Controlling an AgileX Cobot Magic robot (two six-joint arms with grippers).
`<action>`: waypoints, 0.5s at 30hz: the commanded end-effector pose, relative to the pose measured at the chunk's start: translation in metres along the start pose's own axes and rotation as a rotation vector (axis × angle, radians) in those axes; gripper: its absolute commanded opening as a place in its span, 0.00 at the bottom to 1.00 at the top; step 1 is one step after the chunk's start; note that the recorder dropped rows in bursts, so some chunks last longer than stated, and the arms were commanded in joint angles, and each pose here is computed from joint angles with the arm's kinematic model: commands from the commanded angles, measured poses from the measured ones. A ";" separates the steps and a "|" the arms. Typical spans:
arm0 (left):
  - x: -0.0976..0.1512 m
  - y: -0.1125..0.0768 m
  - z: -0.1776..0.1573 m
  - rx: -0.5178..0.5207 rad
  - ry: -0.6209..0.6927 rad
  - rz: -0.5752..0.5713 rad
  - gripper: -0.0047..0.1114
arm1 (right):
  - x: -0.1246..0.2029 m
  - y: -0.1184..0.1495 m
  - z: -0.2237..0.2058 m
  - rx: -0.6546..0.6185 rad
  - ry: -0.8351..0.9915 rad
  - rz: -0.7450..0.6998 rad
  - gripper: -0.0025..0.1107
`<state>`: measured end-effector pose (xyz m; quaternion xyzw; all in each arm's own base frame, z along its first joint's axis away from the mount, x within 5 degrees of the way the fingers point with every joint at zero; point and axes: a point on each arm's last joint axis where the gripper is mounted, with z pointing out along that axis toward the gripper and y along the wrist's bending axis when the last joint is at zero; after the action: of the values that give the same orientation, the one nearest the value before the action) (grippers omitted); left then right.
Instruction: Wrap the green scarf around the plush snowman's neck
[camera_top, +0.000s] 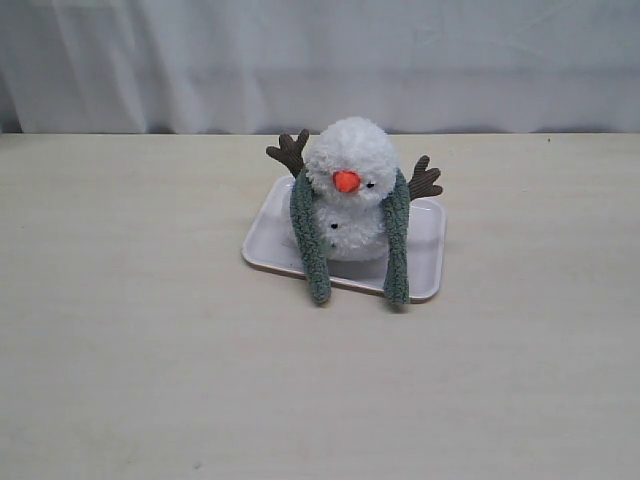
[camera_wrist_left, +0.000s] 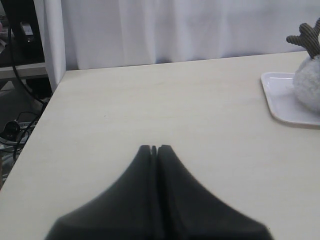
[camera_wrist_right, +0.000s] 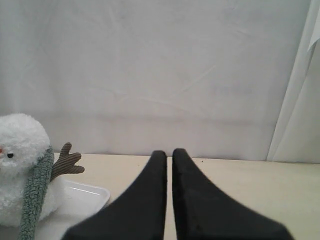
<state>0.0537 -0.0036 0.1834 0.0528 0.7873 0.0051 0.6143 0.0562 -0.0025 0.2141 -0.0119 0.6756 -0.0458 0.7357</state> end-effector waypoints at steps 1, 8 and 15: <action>-0.001 0.000 0.000 -0.001 -0.012 -0.005 0.04 | 0.003 0.000 0.000 0.003 0.021 -0.008 0.06; -0.001 0.000 0.000 -0.001 -0.012 -0.005 0.04 | 0.007 0.000 0.000 0.000 0.072 -0.018 0.06; -0.001 0.000 0.000 -0.001 -0.012 -0.005 0.04 | 0.011 0.001 -0.001 -0.013 0.108 -0.017 0.06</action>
<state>0.0537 -0.0036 0.1834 0.0528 0.7873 0.0051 0.6143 0.0566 -0.0024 0.2051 -0.0161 0.7113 -0.0461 0.7012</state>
